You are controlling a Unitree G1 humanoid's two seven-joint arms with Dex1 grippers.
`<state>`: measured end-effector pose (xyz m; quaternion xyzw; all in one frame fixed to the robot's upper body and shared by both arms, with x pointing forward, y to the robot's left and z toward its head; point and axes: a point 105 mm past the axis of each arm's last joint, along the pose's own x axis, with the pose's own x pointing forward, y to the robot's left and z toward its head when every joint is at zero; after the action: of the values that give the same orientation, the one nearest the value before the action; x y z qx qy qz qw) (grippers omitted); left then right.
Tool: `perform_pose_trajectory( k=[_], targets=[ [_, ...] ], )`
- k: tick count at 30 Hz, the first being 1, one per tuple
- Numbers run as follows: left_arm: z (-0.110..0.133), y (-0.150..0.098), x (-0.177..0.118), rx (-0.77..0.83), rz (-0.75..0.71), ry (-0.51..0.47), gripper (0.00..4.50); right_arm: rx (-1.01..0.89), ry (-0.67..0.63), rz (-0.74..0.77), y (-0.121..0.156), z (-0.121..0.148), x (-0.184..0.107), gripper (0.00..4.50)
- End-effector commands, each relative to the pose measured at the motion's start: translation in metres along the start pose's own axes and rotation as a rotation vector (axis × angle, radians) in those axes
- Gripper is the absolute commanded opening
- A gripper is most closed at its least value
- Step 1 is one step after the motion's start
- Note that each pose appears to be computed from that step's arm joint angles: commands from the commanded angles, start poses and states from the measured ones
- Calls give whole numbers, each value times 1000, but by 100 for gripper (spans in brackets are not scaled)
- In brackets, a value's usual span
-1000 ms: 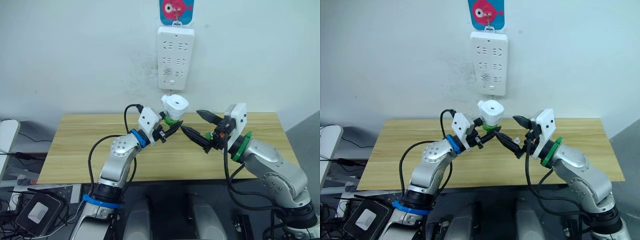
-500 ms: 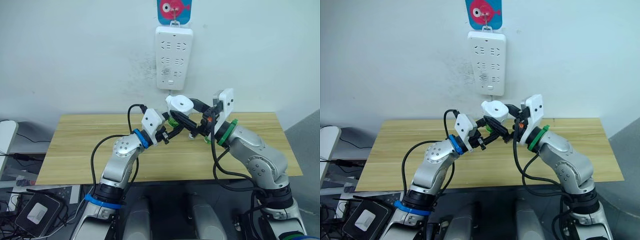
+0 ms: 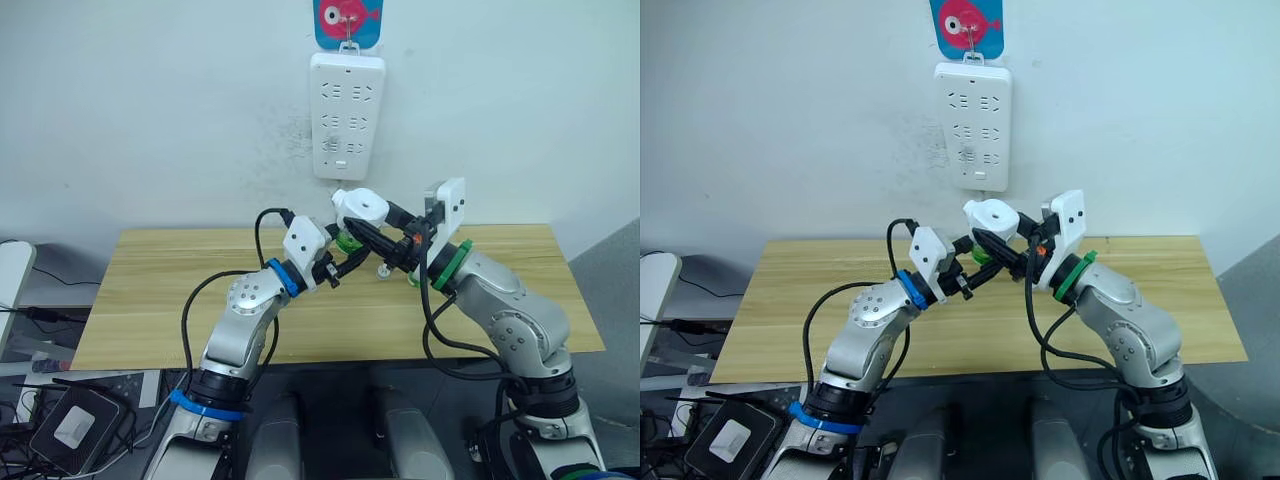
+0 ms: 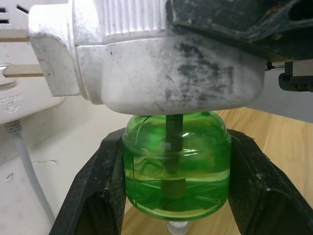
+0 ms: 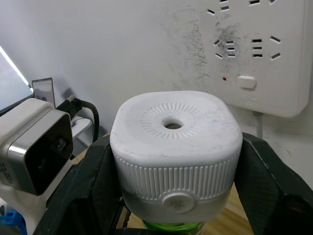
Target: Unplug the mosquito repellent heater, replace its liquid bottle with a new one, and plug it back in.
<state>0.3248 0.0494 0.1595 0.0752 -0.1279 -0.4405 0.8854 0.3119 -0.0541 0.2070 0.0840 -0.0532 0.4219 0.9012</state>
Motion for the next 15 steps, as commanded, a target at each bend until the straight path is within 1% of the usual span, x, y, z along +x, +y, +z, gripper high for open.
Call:
perform_pose_trajectory(
  k=[1, 3, 4, 6, 8, 10, 13, 15],
  targets=[
    [15, -7, -8, 19, 6, -40, 355, -51, -45, -90, -18, 4, -10, 294],
    [13, -6, -17, 12, 48, -22, 423, -62, -52, -144, -28, 2, -15, 294],
    [12, -5, -22, 9, 73, -11, 450, -68, -54, -168, -33, 1, -19, 294],
    [9, -2, -33, 7, 133, 15, 450, -78, -53, -213, -41, -2, -26, 294],
    [9, 9, -48, 9, 196, 43, 450, -93, -46, -243, -46, -4, -34, 294],
    [15, 24, -53, 27, 235, 48, 450, -107, -40, -252, -47, -3, -38, 294],
    [36, 58, -45, 93, 260, 18, 450, -183, 6, -237, -45, -6, -43, 294],
    [46, 75, -33, 144, 216, 18, 450, -193, 19, -237, -46, -8, -46, 294]
  ],
)
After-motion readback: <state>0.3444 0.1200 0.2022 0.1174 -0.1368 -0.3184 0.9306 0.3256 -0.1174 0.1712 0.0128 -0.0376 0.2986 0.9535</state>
